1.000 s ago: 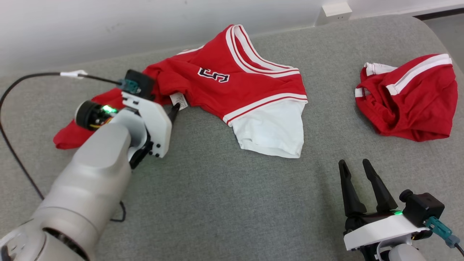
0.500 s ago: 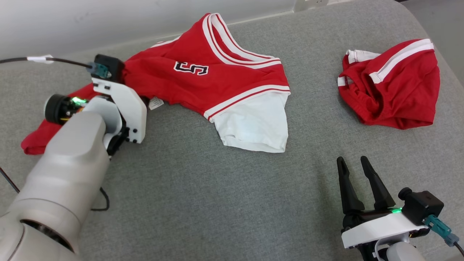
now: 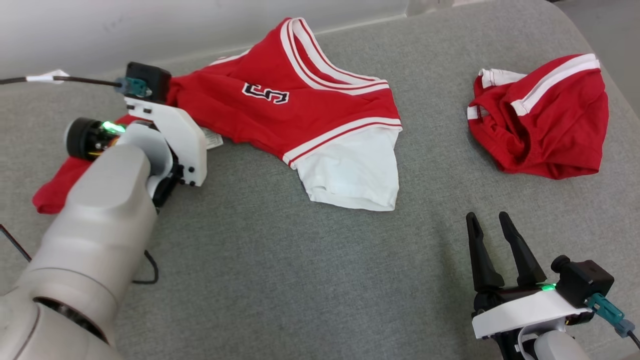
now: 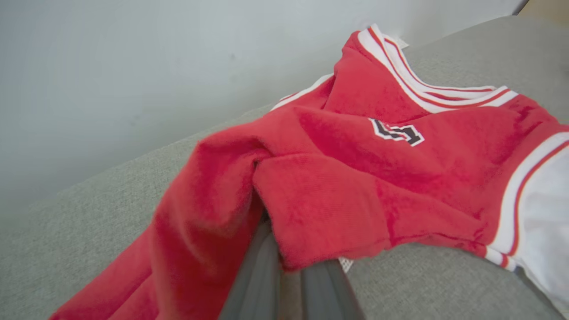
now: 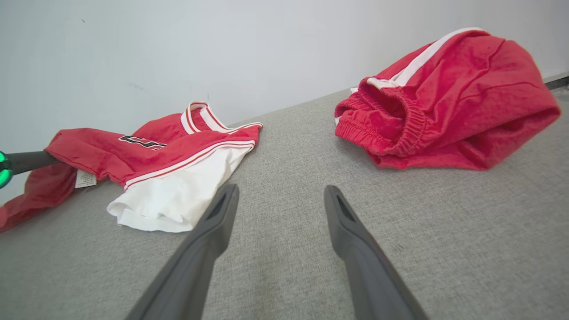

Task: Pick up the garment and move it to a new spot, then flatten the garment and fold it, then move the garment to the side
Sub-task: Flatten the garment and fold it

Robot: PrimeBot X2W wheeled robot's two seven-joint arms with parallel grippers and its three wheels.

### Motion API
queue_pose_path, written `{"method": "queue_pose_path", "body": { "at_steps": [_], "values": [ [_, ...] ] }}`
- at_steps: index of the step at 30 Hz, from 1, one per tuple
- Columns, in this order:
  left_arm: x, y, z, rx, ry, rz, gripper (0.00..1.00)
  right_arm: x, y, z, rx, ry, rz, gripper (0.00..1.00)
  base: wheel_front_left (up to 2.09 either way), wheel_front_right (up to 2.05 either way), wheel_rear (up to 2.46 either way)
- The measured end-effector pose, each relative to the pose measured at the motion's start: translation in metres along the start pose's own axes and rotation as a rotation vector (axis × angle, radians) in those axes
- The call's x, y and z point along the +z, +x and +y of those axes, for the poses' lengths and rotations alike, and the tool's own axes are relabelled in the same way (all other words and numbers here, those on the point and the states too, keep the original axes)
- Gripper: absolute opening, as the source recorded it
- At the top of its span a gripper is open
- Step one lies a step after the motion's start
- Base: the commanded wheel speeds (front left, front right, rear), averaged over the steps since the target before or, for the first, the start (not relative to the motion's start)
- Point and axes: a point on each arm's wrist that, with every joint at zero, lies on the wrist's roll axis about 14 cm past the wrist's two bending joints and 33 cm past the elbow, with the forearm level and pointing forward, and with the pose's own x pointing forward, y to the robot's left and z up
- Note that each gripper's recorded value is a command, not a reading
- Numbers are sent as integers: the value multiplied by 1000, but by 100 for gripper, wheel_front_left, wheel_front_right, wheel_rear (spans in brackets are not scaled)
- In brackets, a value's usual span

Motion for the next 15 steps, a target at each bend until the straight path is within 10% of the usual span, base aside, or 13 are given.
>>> {"method": "queue_pose_path", "body": {
  "at_steps": [15],
  "values": [
    [16,-83,-79,-263,91,179,0,14,-13,21,91,-12,-36,100,0,0,0]
  ]
}}
